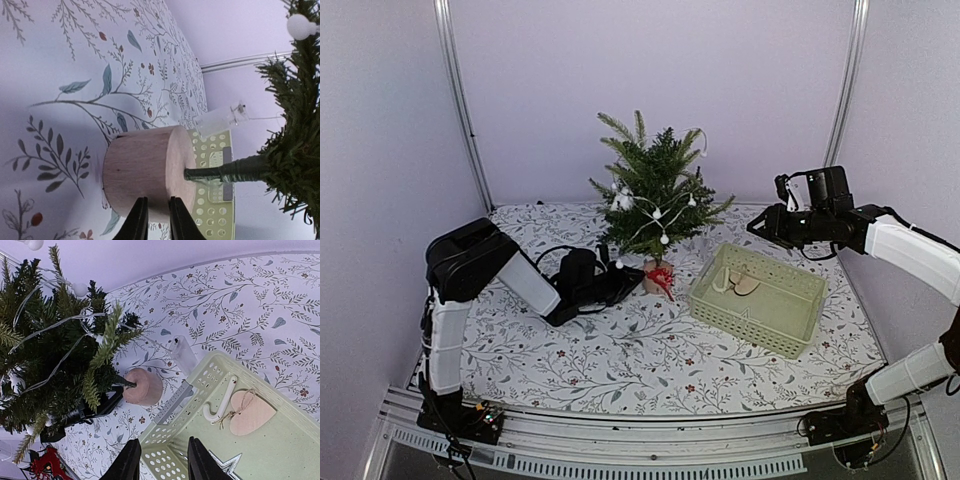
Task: Decorate the small christmas tree
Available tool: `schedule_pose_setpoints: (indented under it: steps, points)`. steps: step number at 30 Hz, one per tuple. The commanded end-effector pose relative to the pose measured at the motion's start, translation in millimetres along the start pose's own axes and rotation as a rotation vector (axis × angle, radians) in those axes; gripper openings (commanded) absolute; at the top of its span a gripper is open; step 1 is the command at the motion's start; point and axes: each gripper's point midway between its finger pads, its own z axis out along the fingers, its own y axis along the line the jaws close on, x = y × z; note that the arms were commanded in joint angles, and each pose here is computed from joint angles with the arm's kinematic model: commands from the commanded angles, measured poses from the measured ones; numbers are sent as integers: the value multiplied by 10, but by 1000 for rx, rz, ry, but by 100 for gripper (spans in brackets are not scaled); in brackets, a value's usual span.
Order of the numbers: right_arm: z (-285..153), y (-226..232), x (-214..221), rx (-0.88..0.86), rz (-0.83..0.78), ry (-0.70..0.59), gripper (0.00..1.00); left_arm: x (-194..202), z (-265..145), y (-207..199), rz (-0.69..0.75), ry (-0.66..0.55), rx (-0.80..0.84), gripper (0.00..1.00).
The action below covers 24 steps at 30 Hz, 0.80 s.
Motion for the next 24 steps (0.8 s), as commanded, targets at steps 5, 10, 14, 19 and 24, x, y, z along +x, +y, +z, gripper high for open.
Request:
schedule_pose_setpoints:
  steps: [5,10,14,19,24]
  points:
    - [-27,-3,-40,-2,-5,-15,35,-290,111,573,22,7,-152,18]
    - [-23,-4,-43,-5,-11,-14,35,-471,176,591,50,4,-136,19]
    - [-7,10,-45,-16,-16,-10,35,-615,181,562,79,-4,-108,20]
    - [18,23,-44,-27,-20,-5,35,-735,227,511,128,14,-75,19]
    - [34,40,-36,-39,-25,2,35,-804,290,455,171,42,-55,20]
